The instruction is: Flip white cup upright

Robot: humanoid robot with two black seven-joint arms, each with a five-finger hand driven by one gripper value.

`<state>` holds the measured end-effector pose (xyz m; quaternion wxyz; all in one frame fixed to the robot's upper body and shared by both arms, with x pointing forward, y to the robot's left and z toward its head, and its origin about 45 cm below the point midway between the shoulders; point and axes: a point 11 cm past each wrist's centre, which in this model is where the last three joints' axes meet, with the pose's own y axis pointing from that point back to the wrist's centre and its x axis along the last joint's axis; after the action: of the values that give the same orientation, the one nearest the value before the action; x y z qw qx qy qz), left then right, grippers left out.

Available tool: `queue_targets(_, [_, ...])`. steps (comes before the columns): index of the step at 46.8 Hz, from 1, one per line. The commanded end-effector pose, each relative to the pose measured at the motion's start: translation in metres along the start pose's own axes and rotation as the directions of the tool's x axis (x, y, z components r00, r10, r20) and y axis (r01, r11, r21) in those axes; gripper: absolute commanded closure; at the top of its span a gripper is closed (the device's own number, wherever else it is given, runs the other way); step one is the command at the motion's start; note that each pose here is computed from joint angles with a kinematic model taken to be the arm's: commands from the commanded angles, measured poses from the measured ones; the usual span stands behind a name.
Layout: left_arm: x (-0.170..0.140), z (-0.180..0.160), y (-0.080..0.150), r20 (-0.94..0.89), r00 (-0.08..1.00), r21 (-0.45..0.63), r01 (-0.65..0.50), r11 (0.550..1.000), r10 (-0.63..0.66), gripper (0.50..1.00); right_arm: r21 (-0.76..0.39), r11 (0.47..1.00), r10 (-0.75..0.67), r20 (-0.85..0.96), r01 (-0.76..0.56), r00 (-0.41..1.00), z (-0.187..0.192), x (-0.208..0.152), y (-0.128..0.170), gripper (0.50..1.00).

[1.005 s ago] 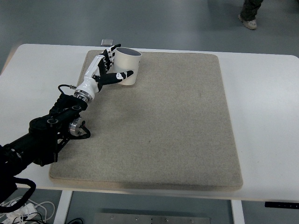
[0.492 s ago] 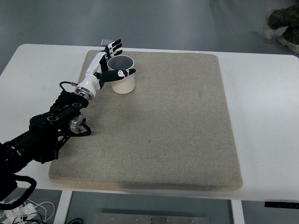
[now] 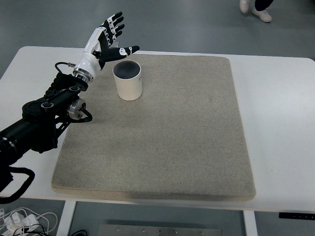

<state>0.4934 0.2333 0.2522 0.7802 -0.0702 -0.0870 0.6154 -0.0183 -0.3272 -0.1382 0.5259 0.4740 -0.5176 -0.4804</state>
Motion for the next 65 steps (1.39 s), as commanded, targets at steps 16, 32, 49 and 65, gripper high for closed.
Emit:
queue_targets(16, [0.022,0.044,-0.037,-0.056,0.992,-0.069,-0.119,0.991,0.115,0.506,0.0,1.0,0.0,0.0,0.0,1.0,0.0,0.0,0.0,0.548])
queue_targets(32, [0.034,0.043,-0.035,-0.251,0.953,-0.062,-0.193,0.979,0.172,0.506,0.0,1.0,0.0,0.0,0.0,1.0,0.0,0.0,0.0,0.548])
queue_targets(49, [0.051,-0.005,-0.02,-0.542,0.768,0.27,-0.225,0.936,0.341,0.504,0.001,1.0,-0.002,0.007,0.002,1.0,0.0,-0.001,0.0,0.548])
queue_targets(65, [0.072,-0.018,-0.009,-0.708,0.58,0.334,-0.227,0.915,0.403,0.504,0.0,1.0,-0.002,0.001,0.002,1.0,0.0,-0.001,0.0,0.548])
